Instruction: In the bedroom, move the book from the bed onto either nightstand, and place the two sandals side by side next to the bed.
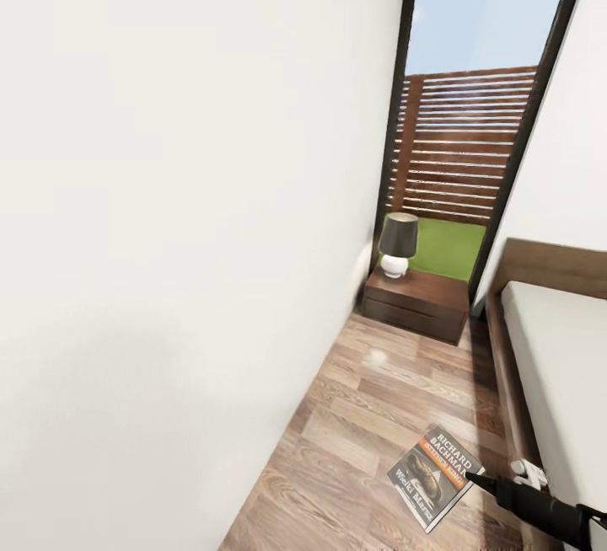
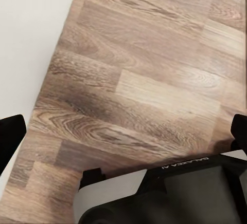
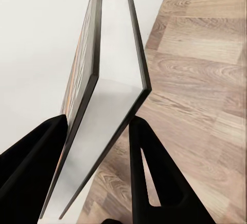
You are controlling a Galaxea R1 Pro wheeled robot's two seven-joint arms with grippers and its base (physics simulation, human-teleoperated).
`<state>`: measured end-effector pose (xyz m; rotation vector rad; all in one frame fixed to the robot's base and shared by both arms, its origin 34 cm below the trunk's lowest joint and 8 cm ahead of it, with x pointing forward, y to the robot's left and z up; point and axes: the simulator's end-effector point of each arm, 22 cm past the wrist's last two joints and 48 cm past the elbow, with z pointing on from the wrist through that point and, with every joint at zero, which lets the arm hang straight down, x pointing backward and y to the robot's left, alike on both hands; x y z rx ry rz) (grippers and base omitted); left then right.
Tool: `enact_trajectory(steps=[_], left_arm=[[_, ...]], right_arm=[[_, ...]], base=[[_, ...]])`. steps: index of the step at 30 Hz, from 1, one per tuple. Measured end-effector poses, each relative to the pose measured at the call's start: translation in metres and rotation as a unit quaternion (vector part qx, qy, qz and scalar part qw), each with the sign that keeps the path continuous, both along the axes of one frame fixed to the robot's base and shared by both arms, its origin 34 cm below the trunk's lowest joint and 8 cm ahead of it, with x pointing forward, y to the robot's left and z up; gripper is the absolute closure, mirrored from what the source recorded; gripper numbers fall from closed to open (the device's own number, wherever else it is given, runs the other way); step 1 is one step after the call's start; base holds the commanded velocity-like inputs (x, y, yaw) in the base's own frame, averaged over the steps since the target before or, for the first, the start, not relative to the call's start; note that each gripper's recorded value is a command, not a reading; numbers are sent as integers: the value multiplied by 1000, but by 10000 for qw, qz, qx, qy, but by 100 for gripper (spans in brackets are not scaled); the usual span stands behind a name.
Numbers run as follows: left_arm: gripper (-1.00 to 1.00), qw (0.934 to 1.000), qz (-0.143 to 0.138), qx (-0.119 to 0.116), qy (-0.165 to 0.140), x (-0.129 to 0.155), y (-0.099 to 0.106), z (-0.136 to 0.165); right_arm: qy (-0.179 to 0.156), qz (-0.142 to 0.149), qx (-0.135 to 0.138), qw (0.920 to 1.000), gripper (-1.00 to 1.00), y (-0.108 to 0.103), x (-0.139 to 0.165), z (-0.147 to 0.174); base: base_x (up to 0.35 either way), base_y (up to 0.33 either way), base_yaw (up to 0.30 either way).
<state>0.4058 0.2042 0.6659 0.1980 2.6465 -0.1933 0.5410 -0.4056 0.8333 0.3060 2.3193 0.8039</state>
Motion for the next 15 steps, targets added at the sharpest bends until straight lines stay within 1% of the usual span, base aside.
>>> enact_trajectory(steps=[3, 8, 15], left_arm=[[-100, 10000, 0, 1, -1, 0, 0, 0], [-100, 10000, 0, 1, -2, 0, 0, 0], [-100, 10000, 0, 1, 0, 0, 0, 0]], right_arm=[[4, 5, -3, 10000, 100, 0, 0, 0], [-4, -2, 1, 10000, 100, 0, 0, 0], [2, 1, -1, 10000, 100, 0, 0, 0]], base=[[72, 0, -251], [223, 0, -251], [38, 0, -251]])
